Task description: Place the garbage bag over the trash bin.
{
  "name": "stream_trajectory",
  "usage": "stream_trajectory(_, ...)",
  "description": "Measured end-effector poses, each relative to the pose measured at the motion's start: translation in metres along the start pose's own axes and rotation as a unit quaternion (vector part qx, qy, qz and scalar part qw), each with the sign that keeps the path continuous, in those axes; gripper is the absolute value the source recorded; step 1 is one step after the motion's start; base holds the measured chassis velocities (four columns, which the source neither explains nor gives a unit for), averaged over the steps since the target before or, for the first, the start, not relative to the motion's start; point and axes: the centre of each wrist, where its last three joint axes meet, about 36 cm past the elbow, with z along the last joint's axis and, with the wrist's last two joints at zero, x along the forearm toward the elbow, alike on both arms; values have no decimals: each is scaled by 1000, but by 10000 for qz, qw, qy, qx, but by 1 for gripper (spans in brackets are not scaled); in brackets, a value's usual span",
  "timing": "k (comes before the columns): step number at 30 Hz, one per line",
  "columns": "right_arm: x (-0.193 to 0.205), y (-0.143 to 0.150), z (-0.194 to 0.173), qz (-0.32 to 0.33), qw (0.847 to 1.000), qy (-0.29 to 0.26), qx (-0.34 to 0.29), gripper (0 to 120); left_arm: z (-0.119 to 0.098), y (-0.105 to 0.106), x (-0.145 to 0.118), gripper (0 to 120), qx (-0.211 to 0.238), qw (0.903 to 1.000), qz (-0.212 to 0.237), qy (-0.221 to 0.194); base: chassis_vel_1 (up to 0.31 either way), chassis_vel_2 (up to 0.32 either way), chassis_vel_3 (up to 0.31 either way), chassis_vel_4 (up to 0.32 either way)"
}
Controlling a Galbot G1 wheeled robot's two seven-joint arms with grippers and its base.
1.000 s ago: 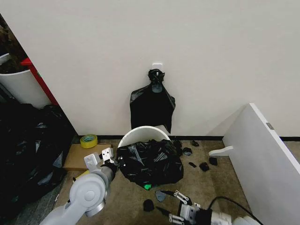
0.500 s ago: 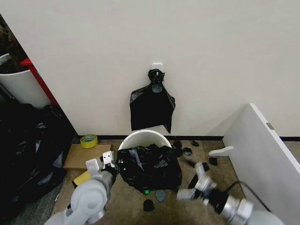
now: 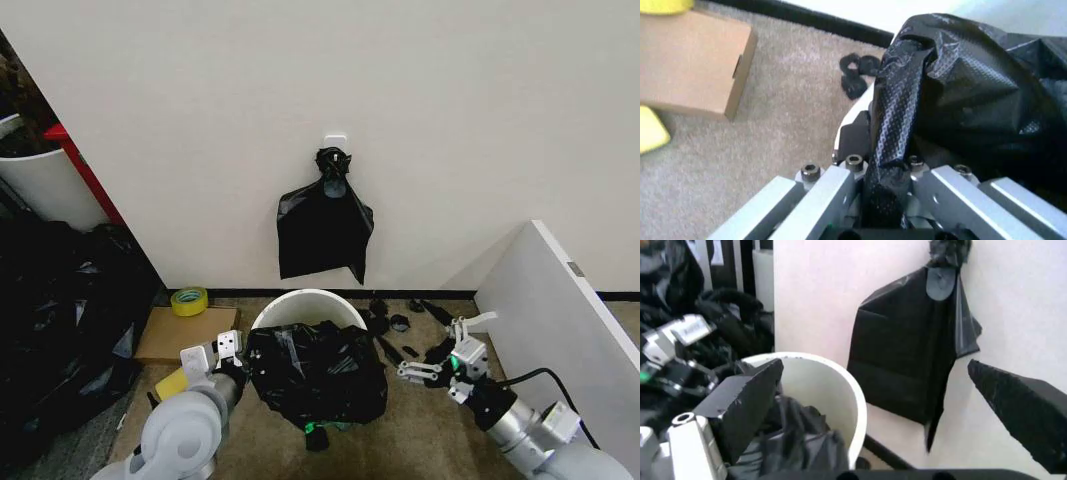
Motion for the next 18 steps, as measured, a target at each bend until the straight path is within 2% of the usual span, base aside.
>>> stream_trajectory(9, -18, -5, -13, -254, 9979, -71, 595, 100, 1, -5, 12, 0, -189, 9997, 56, -174, 0, 0, 0, 0)
stream_trajectory(14, -24, 4, 4, -606, 9946, 113, 835, 100, 0, -8, 14, 0, -300, 9991, 102, -278, 0, 0, 0, 0)
stream_trajectory(18, -27, 1, 3, -807, 9922, 123, 943, 100, 1, -9, 13, 0, -388, 9987, 114, -317, 0, 0, 0, 0)
